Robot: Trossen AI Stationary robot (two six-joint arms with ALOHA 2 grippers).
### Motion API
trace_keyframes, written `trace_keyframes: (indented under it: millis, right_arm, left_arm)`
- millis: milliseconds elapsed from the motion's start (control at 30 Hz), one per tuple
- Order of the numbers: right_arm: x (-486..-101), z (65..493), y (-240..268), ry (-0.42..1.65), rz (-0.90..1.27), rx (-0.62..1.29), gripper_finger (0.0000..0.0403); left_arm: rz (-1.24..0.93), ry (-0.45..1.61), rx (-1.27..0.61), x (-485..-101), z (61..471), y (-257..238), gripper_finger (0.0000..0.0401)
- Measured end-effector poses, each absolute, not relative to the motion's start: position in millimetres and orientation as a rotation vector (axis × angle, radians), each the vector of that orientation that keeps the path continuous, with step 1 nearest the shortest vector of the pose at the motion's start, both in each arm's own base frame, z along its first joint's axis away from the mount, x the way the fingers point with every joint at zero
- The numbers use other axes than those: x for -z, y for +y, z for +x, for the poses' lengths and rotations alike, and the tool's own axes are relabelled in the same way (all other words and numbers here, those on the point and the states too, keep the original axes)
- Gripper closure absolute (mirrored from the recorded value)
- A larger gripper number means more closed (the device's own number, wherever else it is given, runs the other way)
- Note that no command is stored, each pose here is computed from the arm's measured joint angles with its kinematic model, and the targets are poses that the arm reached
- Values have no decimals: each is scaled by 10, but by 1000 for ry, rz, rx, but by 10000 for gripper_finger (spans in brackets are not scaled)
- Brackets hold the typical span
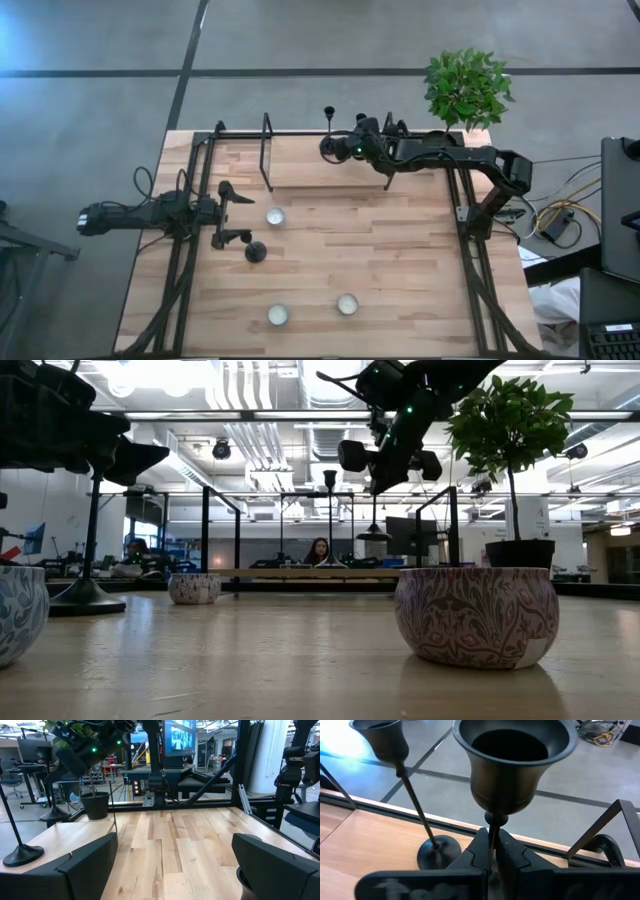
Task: Pick & Place candle stick holders
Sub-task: Put the right black candle holder on the shelf
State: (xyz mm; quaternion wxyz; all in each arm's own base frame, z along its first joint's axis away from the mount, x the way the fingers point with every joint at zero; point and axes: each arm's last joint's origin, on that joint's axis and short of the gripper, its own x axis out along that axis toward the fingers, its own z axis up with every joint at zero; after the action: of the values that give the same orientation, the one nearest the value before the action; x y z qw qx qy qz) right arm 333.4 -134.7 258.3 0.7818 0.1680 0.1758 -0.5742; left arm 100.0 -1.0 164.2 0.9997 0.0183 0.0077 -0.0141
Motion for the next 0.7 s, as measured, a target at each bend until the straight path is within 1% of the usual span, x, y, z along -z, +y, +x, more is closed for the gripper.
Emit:
trace_keyframes:
  millis: [300,600,700]
  right_arm:
    - [-2543,3346,-1260,464,357,1164,394]
    - [-2524,3371,-1196,555,291,1056,394]
    - [-2503,3362,-1199,570,284,1047,394]
  left_arm:
    - [37,15,28,-1642,1000,-10,2]
    - [37,15,28,-1642,1000,-10,2]
    - [37,15,28,-1642,1000,-10,2]
